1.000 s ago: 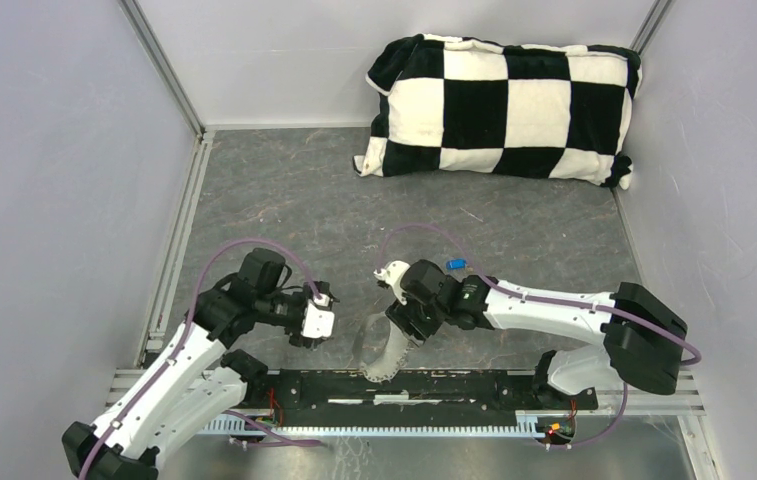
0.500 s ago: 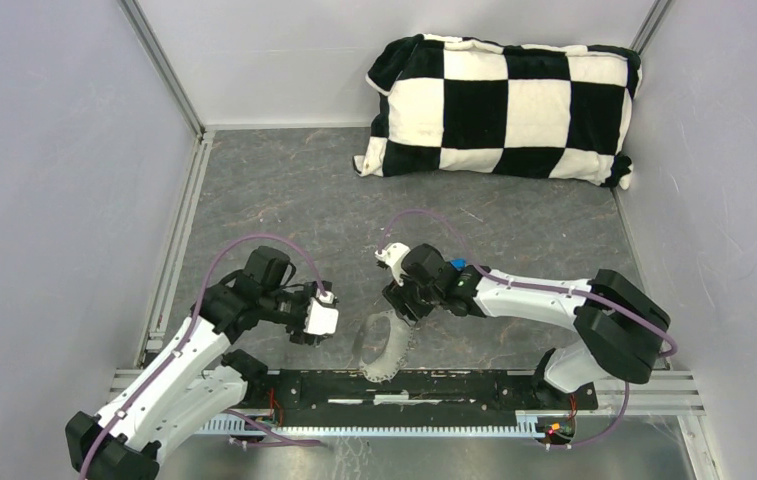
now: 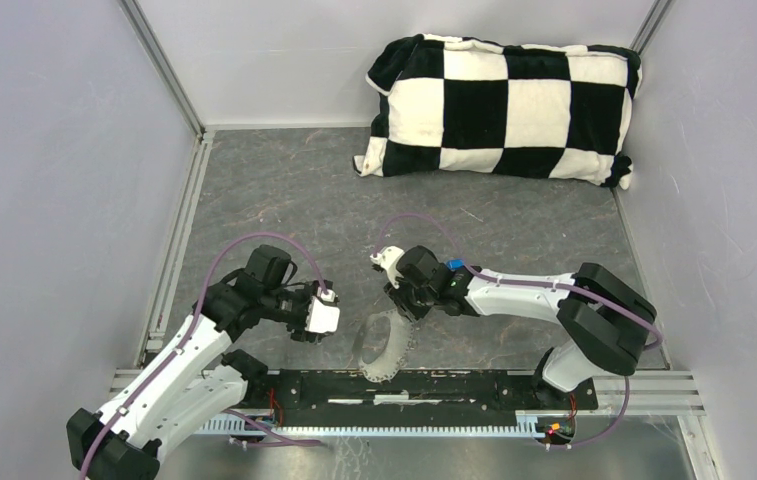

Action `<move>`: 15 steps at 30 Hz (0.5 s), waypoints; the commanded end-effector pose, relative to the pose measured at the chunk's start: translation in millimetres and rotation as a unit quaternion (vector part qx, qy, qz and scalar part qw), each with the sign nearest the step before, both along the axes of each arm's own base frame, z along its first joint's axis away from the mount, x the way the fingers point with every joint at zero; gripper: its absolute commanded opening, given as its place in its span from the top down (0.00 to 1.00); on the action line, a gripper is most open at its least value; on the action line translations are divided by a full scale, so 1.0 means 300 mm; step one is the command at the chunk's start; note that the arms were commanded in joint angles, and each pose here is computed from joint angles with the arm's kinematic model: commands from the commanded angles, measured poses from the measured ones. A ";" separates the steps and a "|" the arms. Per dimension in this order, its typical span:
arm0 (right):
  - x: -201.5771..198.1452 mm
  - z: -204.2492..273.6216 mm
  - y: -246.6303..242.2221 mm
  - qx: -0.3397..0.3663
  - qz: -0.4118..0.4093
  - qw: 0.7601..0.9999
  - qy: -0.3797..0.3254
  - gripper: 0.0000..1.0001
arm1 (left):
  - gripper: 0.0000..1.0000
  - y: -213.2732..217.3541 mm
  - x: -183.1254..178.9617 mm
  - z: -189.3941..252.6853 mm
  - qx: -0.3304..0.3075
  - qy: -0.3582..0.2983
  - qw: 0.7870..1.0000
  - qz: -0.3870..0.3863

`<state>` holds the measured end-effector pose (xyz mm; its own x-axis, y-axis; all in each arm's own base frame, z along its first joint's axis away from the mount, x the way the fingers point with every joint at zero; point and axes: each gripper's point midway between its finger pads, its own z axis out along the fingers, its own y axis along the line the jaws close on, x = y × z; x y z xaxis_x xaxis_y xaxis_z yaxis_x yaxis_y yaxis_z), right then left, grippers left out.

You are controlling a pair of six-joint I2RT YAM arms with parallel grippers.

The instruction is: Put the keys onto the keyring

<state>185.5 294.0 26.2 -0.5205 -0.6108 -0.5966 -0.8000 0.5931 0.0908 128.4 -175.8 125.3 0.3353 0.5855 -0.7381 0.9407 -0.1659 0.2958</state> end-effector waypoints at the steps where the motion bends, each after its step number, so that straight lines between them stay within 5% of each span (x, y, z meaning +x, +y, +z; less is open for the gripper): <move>1: 0.058 0.045 0.057 0.024 -0.006 0.999 -0.030 0.69 | 0.28 -0.017 0.025 0.061 -0.018 -0.023 1.000 0.004; 5: 0.066 0.038 0.063 0.025 -0.008 0.999 -0.032 0.76 | 0.28 -0.016 0.025 0.063 -0.018 -0.022 1.000 0.006; 9: 0.077 0.052 0.069 0.038 -0.012 0.998 -0.045 1.00 | 0.28 -0.010 0.023 0.052 -0.015 -0.022 1.000 0.008; 15: 0.081 0.156 0.089 0.080 0.006 0.994 -0.077 1.00 | 0.28 -0.020 0.010 0.050 -0.021 -0.004 1.000 0.006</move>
<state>197.5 303.1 29.7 -0.4972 -0.5859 -0.6399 -0.7968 0.6002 0.0696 129.4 -174.6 126.6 0.3367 0.5898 -0.7340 0.9394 -0.1571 0.3047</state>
